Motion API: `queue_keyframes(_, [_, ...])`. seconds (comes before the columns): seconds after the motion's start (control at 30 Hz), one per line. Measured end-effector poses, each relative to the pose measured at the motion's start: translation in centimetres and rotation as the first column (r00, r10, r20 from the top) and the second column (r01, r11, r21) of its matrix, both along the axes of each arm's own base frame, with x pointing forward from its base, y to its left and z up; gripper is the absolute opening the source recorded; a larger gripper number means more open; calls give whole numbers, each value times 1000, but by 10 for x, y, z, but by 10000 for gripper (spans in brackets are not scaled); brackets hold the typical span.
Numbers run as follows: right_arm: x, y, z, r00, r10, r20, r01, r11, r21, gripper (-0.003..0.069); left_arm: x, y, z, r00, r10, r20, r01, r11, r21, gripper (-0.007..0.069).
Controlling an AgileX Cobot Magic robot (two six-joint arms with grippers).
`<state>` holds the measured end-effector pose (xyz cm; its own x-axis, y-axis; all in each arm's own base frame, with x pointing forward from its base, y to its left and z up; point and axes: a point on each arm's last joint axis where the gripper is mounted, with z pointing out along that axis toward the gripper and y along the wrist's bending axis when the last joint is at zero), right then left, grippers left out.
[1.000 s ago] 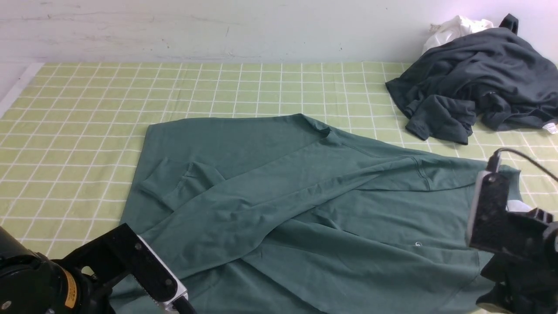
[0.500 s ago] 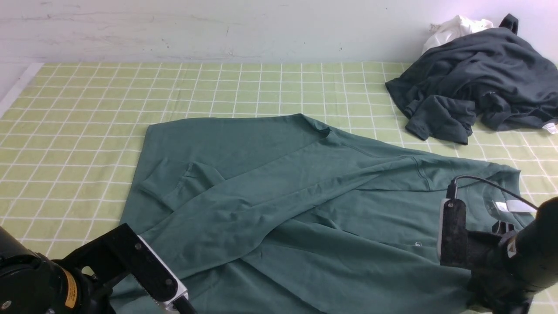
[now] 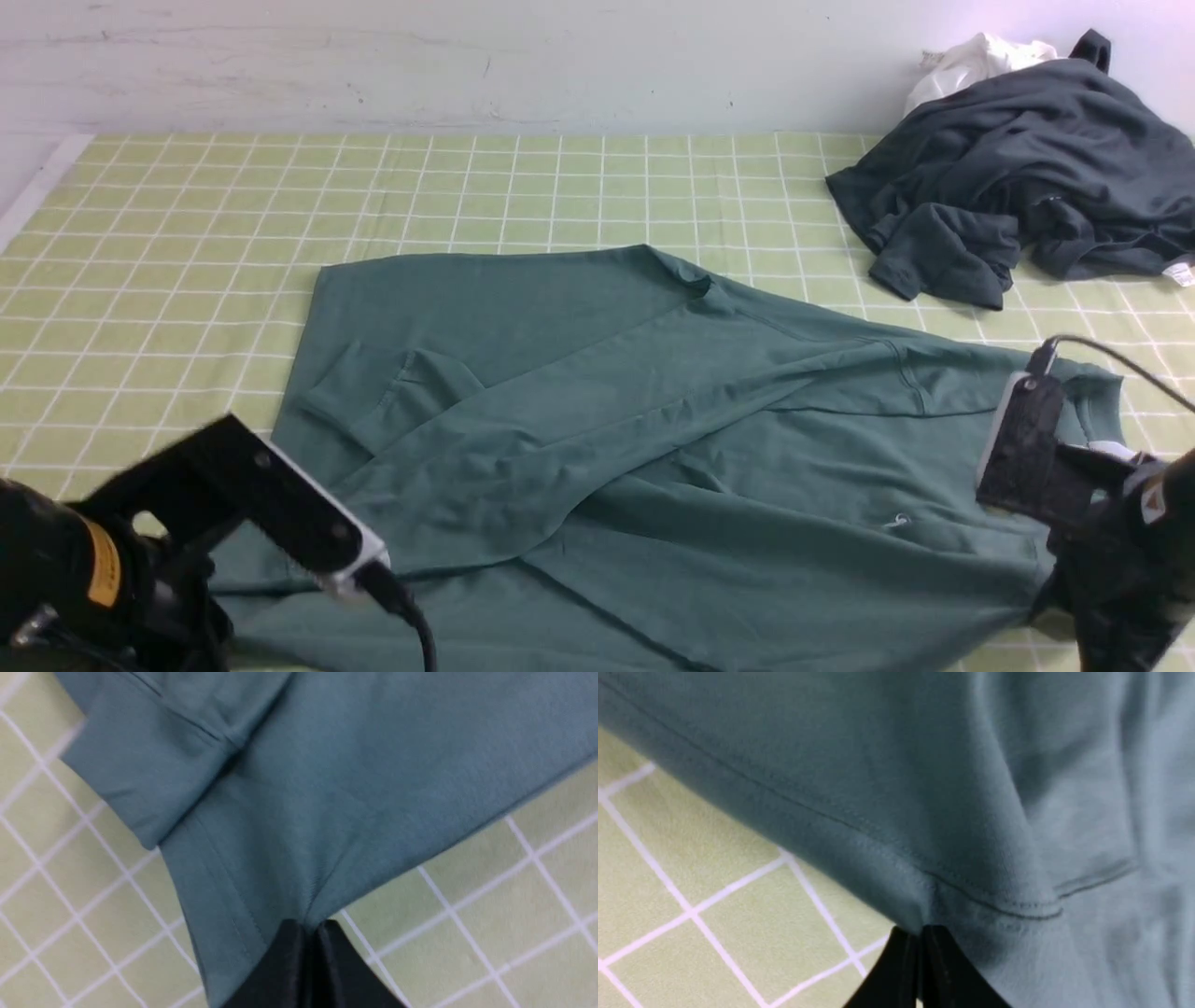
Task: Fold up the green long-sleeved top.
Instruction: Use both arms to drag the lower edge of the fabric forward and fold it over the upper edge
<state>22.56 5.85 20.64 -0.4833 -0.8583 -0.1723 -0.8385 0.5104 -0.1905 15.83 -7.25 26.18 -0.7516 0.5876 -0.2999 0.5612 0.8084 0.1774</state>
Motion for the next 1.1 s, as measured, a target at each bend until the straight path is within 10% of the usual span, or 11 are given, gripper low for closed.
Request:
queue_keyframes(0.5, [152, 36, 33, 925, 43, 377, -52, 999, 13, -4, 174, 38, 43, 864, 363, 350, -326, 932, -160, 6])
queue_keyframes(1.1, [281, 29, -22, 899, -154, 411, 133, 988, 80, -3, 361, 35, -56, 851, 325, 412, -319, 944, -86, 39])
